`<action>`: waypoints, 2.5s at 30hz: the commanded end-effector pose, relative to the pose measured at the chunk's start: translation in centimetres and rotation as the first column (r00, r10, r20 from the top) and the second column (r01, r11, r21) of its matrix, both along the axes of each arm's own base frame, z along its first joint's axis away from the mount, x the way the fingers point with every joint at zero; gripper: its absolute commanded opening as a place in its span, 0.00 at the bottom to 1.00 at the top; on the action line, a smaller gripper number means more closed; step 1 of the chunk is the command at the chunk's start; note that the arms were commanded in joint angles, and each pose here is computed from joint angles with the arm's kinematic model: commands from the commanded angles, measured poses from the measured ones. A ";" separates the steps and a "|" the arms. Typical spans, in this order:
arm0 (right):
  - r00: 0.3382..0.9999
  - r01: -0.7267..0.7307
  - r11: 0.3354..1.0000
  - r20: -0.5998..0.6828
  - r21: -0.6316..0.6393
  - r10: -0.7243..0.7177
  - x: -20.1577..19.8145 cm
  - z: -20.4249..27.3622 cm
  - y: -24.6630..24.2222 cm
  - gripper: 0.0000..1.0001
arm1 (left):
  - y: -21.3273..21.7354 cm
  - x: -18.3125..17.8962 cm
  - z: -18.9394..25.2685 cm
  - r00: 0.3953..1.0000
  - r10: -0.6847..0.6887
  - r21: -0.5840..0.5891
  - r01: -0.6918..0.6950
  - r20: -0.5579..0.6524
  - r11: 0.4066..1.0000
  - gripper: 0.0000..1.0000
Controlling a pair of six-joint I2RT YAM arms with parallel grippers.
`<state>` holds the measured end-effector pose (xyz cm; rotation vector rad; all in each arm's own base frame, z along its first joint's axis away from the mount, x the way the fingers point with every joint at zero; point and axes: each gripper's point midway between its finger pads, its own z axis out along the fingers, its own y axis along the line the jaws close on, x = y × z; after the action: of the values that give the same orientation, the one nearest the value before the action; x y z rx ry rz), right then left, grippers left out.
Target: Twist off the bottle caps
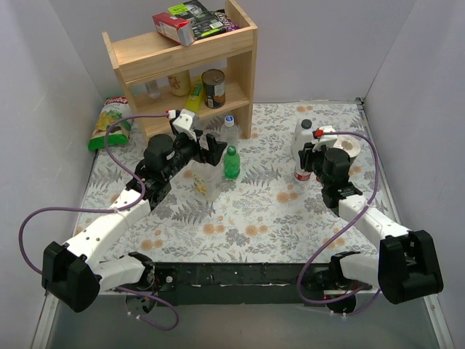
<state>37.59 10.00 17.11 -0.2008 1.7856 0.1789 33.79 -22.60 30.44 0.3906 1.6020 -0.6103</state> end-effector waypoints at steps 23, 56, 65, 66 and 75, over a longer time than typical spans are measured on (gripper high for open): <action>0.989 -0.026 1.000 0.147 0.008 0.024 -0.5 9.1 0.0 0.89 | 0.4 -0.2 0.6 1.000 0.005 0.003 -0.005 0.028 1.000 0.98; 0.868 -0.380 0.923 -0.319 0.067 0.381 0.3 4.8 24.7 0.67 | 3.2 0.6 2.2 0.991 0.122 -0.020 -0.121 0.053 0.992 0.98; 0.866 -0.343 0.939 -0.396 -0.027 0.305 0.6 2.0 25.0 0.62 | 3.4 0.4 2.5 0.990 0.130 -0.021 -0.129 0.062 0.991 0.98; 0.871 -0.331 0.943 -0.396 -0.038 0.290 0.7 1.9 24.9 0.61 | 3.4 0.3 2.7 0.990 0.128 -0.022 -0.127 0.065 0.992 0.98; 0.859 -0.350 0.936 -0.413 -0.044 0.302 0.8 0.5 25.4 0.51 | 3.2 0.3 2.5 0.990 0.124 -0.024 -0.122 0.062 0.992 0.98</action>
<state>37.42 34.54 15.93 -0.6106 2.2165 0.3721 34.47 -19.72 31.69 0.2983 1.5868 -0.5259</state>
